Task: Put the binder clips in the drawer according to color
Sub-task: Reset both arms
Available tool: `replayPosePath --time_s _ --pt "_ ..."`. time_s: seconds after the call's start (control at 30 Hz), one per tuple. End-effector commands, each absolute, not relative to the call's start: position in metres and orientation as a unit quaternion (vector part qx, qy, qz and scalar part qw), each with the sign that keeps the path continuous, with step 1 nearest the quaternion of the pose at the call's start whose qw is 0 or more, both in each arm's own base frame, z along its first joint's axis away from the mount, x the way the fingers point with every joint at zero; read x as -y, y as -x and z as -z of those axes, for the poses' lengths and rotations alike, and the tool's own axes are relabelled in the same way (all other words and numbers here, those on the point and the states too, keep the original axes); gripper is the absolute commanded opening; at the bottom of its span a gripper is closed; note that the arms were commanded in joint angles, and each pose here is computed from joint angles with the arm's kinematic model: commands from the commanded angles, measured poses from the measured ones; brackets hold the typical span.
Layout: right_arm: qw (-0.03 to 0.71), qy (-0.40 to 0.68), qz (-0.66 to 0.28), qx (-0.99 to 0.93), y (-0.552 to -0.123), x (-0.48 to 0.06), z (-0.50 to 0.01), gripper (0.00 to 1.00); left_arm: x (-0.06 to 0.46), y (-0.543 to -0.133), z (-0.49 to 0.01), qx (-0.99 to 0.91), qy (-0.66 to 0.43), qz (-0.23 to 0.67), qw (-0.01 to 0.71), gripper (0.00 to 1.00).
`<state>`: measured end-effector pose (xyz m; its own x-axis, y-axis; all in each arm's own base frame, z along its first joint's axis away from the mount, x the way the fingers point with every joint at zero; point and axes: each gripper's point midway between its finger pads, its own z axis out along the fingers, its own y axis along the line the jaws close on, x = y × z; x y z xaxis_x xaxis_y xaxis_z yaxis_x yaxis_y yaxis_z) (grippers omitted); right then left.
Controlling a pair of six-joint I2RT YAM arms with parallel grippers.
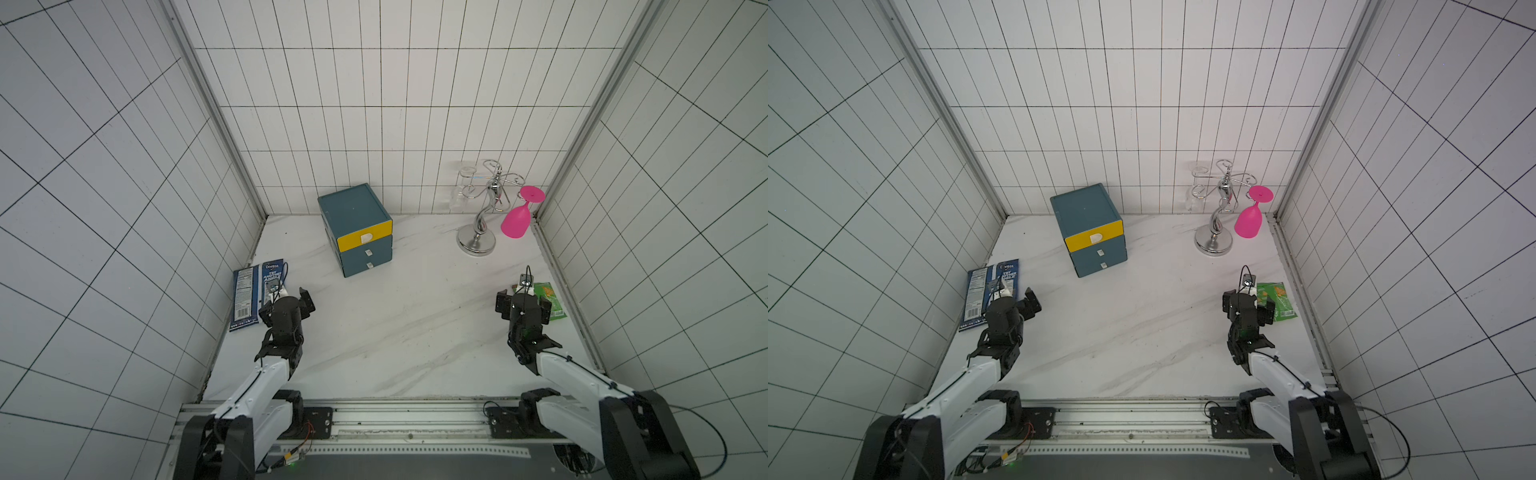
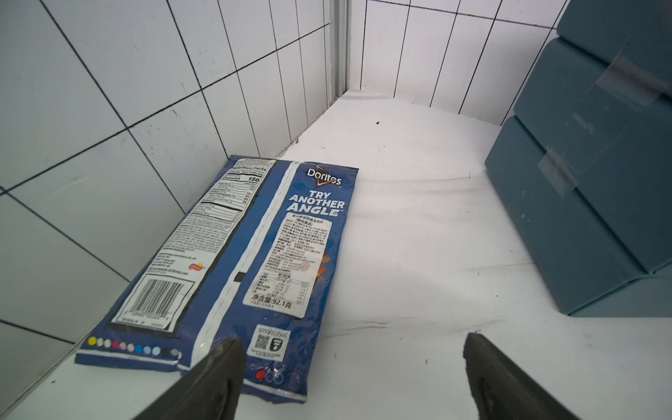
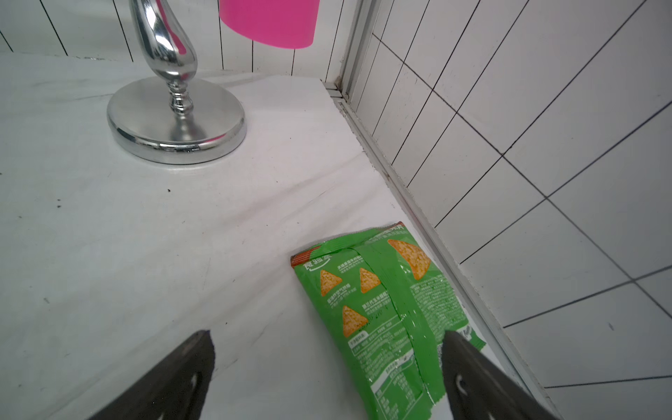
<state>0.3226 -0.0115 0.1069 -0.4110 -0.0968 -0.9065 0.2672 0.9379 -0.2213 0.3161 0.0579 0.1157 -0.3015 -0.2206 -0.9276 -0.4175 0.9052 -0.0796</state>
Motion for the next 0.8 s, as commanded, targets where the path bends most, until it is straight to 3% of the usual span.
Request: replayPosePath --time_s 0.0,0.33,0.5,0.63,0.77 --pt "0.619 -0.074 0.145 -0.768 -0.35 0.014 -0.139 0.99 -0.056 -0.343 -0.157 -0.736 0.196 -0.068 0.645 0.97" --pt "0.619 -0.061 0.113 -0.775 -0.38 0.021 -0.109 0.99 -0.042 -0.38 -0.136 -0.747 0.141 -0.042 0.648 0.98" --pt "0.572 -0.067 0.088 -0.812 -0.397 0.027 -0.098 0.99 -0.032 -0.394 -0.124 -0.759 0.106 -0.034 0.641 0.98" --pt "0.566 -0.077 0.076 -0.817 -0.398 0.033 -0.096 0.99 -0.044 -0.41 -0.114 -0.789 0.14 -0.052 0.595 0.98" --pt "0.569 -0.078 0.078 -0.815 -0.397 0.033 -0.097 0.99 -0.043 -0.41 -0.114 -0.788 0.138 -0.055 0.597 0.98"
